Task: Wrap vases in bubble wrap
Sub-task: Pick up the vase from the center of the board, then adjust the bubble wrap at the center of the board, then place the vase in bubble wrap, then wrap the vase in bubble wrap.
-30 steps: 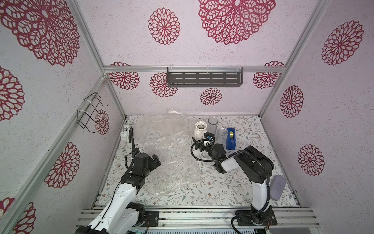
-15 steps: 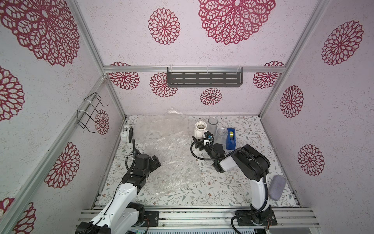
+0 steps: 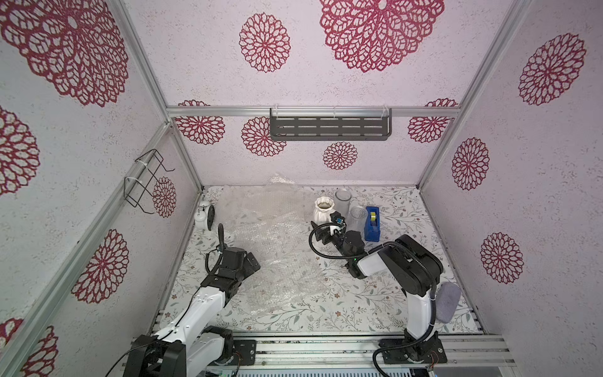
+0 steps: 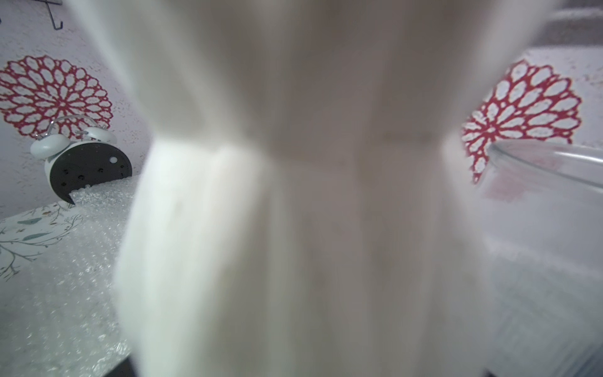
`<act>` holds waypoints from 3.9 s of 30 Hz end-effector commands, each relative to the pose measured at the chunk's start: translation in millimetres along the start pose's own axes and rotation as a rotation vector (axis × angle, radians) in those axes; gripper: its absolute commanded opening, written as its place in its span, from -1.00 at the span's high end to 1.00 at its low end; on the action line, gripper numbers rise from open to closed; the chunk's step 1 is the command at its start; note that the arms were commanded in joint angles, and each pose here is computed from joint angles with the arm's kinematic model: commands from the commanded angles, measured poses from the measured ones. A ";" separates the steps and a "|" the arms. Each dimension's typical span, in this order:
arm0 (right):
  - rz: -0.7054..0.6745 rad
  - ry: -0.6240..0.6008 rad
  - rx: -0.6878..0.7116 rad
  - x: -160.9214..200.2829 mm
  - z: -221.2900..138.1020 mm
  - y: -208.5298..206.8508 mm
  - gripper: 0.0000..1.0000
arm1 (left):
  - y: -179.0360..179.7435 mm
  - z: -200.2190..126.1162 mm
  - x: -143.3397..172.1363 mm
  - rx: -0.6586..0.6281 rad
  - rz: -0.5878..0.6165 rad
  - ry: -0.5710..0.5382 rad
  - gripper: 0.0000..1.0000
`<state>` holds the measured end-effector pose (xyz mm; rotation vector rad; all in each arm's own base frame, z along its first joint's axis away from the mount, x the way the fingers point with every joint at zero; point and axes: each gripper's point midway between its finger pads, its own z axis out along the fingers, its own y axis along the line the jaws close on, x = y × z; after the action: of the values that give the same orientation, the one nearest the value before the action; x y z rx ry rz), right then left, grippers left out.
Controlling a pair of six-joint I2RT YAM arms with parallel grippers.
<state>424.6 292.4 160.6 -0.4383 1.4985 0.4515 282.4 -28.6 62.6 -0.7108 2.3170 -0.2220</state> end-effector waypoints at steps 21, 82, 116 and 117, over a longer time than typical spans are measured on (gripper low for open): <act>-0.362 0.018 -0.071 -90.3 -84.5 57.3 -0.12 | -76.6 77.8 -8.9 0.159 0.078 0.209 -0.77; -1.067 0.794 -0.545 75.8 -67.4 222.2 -0.61 | 28.0 -62.4 -65.4 0.074 -0.108 -0.329 -0.95; -0.781 0.715 -0.606 46.0 -202.5 234.8 -0.25 | -40.6 -42.5 13.2 0.201 0.008 0.052 -0.62; -0.793 0.718 -0.594 51.6 -200.4 233.6 -0.15 | -41.8 -41.1 11.6 0.202 0.010 0.046 -0.62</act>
<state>127.7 378.2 104.9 -1.8088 1.6334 0.0543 261.0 -69.1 99.4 -0.5831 2.3228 -0.4510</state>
